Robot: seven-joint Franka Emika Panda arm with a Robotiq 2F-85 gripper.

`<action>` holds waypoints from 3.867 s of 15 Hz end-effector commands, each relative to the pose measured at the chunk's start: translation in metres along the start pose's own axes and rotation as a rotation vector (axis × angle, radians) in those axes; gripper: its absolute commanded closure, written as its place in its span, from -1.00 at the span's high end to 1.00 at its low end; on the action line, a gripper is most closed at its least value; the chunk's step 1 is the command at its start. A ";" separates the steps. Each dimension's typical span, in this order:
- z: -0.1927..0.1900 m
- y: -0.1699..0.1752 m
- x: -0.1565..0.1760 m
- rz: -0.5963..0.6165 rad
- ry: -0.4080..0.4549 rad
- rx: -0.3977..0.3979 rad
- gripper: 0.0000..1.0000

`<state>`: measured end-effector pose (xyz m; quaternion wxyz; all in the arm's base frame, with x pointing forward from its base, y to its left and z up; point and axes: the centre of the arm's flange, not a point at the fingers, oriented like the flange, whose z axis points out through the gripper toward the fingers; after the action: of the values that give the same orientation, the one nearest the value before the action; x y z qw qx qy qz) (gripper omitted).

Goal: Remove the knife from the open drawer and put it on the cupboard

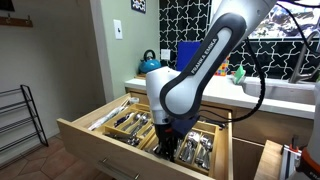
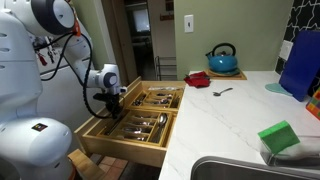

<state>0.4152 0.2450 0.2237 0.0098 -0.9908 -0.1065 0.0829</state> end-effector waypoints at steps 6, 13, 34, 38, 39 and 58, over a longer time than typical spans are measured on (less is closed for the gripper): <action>-0.047 0.013 -0.054 0.125 0.102 -0.073 -0.87; -0.081 0.045 -0.103 0.260 0.194 -0.122 -0.87; -0.196 0.113 -0.166 0.441 0.332 -0.223 -0.74; -0.205 0.124 -0.162 0.451 0.337 -0.208 -0.85; -0.215 0.135 -0.160 0.465 0.344 -0.195 -0.85; -0.265 0.441 -0.101 0.860 0.192 0.506 -0.86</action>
<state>0.4349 -0.1670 0.4893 0.1743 -0.9373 0.3013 -0.0143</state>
